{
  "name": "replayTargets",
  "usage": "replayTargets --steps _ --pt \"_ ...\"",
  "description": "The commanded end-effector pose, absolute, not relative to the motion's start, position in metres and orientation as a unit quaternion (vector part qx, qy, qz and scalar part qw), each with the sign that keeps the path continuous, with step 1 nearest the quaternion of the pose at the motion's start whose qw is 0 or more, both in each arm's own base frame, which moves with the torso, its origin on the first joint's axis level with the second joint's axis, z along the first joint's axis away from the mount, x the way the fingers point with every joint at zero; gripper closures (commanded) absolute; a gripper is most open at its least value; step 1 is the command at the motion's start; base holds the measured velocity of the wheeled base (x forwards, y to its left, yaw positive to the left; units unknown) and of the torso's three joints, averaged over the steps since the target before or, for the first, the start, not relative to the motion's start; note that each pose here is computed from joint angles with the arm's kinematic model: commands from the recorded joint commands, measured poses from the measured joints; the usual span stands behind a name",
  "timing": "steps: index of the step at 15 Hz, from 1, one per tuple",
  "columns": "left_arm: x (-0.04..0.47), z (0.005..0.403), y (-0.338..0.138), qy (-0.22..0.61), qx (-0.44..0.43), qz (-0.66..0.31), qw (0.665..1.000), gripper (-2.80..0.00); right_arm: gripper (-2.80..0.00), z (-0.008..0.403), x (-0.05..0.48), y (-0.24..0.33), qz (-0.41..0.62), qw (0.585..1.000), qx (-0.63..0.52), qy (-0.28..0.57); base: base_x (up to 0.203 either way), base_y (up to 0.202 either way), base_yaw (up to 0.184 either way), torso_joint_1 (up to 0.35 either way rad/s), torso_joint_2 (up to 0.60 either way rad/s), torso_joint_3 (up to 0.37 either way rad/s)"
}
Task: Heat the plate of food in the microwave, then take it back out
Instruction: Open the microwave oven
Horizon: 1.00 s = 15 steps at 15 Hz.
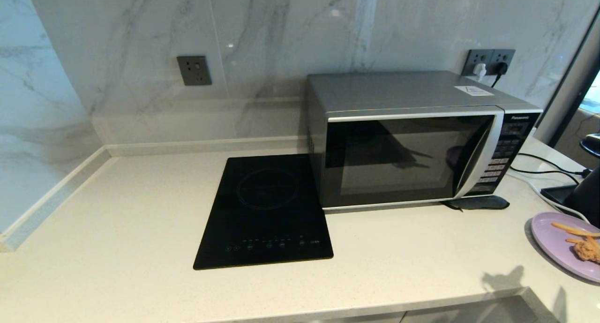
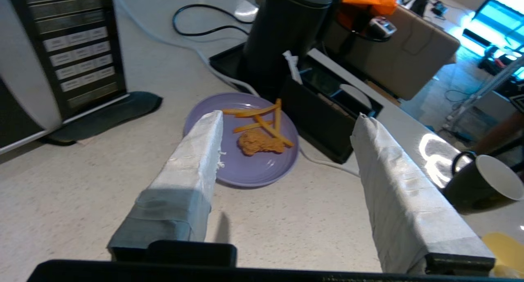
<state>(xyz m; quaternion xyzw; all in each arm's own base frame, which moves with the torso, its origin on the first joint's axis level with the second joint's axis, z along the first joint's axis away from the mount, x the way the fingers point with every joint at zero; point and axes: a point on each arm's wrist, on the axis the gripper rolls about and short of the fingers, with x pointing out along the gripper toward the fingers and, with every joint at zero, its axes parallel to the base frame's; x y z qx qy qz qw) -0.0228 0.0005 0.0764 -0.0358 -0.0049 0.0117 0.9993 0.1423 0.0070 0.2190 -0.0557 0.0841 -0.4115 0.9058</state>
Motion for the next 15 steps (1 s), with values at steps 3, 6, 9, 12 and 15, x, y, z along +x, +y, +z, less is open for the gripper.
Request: replayTargets --steps 3,6,9,12,15 --pt "-0.023 0.076 0.0 -0.004 -0.036 0.012 0.999 0.0 -2.8 0.198 0.168 0.032 -0.358 0.925 -0.059 0.117 0.0 0.0 0.0 0.0 0.0 0.0" --pt "-0.023 0.076 0.0 -0.004 -0.036 0.012 0.999 0.0 -2.8 0.179 0.188 0.055 -0.313 0.938 -0.054 0.142 0.0 0.0 0.0 0.0 0.0 0.0" --pt "-0.023 0.076 0.0 -0.004 -0.036 0.012 0.999 0.0 -2.8 0.173 0.218 0.076 -0.297 0.944 -0.036 0.14 0.0 0.0 0.0 0.0 0.0 0.0" --pt "-0.023 0.076 0.0 -0.004 -0.036 0.012 0.999 0.0 -2.8 0.174 0.24 0.088 -0.276 0.95 -0.02 0.142 0.0 0.0 0.0 0.0 0.0 0.0" --pt "-0.023 0.076 0.0 -0.004 -0.036 0.012 0.999 0.0 -2.8 0.165 0.26 0.093 -0.283 0.945 -0.03 0.159 0.0 0.0 0.0 0.0 0.0 0.0"
